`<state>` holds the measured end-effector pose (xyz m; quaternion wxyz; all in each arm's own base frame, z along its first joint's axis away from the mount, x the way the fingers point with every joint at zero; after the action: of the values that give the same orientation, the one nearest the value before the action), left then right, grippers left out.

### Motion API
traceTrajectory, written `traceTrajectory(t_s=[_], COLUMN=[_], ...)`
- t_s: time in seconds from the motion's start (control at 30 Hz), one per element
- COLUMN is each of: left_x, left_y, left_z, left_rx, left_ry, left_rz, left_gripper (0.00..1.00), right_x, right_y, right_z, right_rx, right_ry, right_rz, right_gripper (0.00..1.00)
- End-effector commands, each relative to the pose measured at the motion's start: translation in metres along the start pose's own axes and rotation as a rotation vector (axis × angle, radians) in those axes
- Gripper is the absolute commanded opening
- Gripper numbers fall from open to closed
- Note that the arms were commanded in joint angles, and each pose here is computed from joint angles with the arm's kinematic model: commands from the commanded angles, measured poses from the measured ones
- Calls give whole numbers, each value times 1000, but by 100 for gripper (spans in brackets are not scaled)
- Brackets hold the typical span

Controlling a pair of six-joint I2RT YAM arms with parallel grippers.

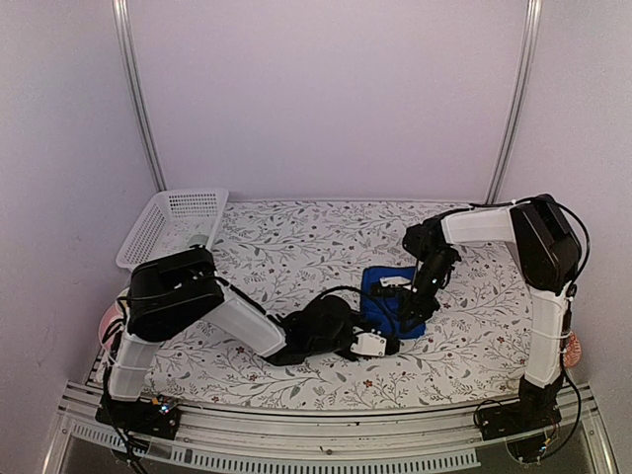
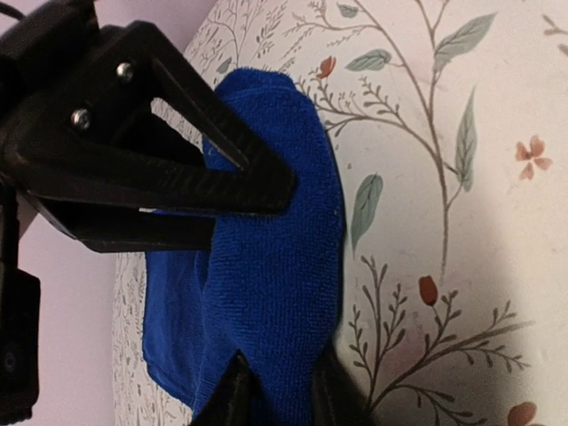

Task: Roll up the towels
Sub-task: Roll the towel at the center of the board.

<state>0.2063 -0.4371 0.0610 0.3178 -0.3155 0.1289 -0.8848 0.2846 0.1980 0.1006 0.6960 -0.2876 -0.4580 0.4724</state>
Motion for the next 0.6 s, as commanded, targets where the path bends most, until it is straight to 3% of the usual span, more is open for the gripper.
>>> traceTrajectory(t_s=[0.0, 0.13, 0.4, 0.57], left_x=[-27, -22, -12, -13], left_y=[6, 4, 5, 9], left_z=[-18, -15, -5, 8], left_rx=[-91, -133, -261, -346], left_ry=[-8, -43, -203, -355], left_rz=[109, 104, 141, 177], left_gripper=[14, 0, 0, 0], right_x=[-6, 2, 8, -7], right_y=[-3, -21, -57, -60], right_z=[-11, -3, 25, 45], right_rx=[-56, -116, -353, -497], right_ry=[-20, -62, -203, -275], right_rz=[39, 0, -62, -50], right_gripper=[32, 36, 58, 65])
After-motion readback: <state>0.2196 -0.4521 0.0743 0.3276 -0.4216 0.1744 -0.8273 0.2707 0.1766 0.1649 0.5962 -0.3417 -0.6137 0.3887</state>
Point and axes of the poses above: each gripper's point midway between its finger pads, its own y axis out along the fingers, its own z axis along the line the jaws close on, x = y × z, the point moved 9 cm from there along -y, back along the fingers, and after that the axes turned 2 degrees about -y, right-handed, at the moved point
